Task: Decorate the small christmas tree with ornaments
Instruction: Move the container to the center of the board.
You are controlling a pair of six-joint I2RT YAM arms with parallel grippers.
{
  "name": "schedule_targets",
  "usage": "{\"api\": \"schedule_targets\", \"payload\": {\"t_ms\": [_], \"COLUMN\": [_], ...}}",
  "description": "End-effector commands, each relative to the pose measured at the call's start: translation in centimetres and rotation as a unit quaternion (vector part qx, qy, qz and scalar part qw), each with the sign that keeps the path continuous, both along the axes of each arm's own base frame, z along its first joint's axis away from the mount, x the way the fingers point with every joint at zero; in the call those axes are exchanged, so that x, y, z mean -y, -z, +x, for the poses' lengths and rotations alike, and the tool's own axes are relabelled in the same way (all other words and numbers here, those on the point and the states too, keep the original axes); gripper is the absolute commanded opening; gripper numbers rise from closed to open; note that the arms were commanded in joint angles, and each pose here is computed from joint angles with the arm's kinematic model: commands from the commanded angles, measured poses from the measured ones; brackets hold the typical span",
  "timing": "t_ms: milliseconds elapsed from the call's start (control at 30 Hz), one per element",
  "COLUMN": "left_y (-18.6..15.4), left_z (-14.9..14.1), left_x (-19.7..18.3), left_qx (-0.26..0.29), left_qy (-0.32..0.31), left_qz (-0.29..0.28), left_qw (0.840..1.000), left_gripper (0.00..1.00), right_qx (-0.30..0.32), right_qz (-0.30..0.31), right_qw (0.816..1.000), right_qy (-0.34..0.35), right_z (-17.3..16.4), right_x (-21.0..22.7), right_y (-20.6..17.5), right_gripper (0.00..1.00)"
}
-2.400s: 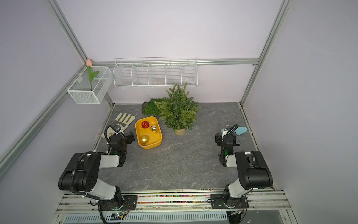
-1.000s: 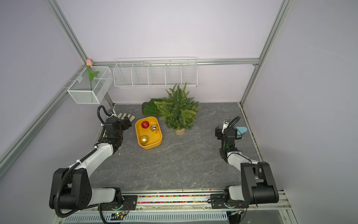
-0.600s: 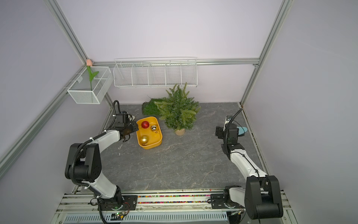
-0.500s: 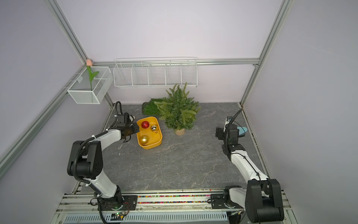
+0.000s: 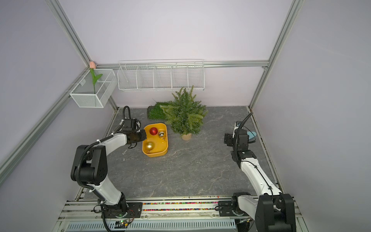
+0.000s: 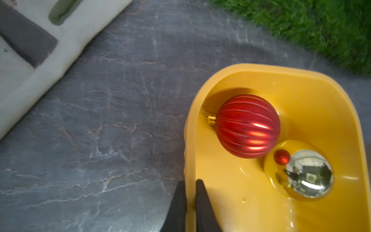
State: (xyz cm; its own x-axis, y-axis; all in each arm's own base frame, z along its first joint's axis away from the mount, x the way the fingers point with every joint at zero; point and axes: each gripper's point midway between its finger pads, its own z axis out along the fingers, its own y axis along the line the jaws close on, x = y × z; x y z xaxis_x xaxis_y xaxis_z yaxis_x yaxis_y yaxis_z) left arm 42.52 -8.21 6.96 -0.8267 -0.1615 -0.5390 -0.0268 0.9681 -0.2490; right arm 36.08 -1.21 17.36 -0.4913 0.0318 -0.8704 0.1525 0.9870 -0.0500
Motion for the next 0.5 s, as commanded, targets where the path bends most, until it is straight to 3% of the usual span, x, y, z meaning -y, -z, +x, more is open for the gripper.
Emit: {"api": "schedule_targets", "payload": {"t_ms": [0, 167, 333, 467], "left_y": [-1.5, -2.6, -3.4, -3.4], "left_z": [-2.0, -5.8, -9.2, -12.2], "left_x": [2.4, 6.1, 8.8, 12.1], "left_qx": [-0.006, -0.005, 0.002, 0.01], "left_qy": [0.067, 0.141, 0.126, 0.091], "left_qz": [0.009, -0.019, -0.036, -0.093], "left_qw": [0.998, 0.99, 0.991, 0.991], "left_gripper": [0.07, 0.05, 0.03, 0.0], "right_qx": [0.018, 0.018, 0.007, 0.003], "right_qz": [0.001, 0.007, 0.025, 0.04], "right_qw": [1.0, 1.0, 1.0, 0.999], "right_qy": [0.001, -0.004, -0.004, -0.005], "right_z": [0.0, -0.1, -0.5, -1.4], "right_x": [-0.1, -0.3, -0.6, -0.9], "right_y": [-1.7, -1.9, -1.9, -2.4], "right_gripper": [0.91, 0.92, 0.93, 0.94]}}
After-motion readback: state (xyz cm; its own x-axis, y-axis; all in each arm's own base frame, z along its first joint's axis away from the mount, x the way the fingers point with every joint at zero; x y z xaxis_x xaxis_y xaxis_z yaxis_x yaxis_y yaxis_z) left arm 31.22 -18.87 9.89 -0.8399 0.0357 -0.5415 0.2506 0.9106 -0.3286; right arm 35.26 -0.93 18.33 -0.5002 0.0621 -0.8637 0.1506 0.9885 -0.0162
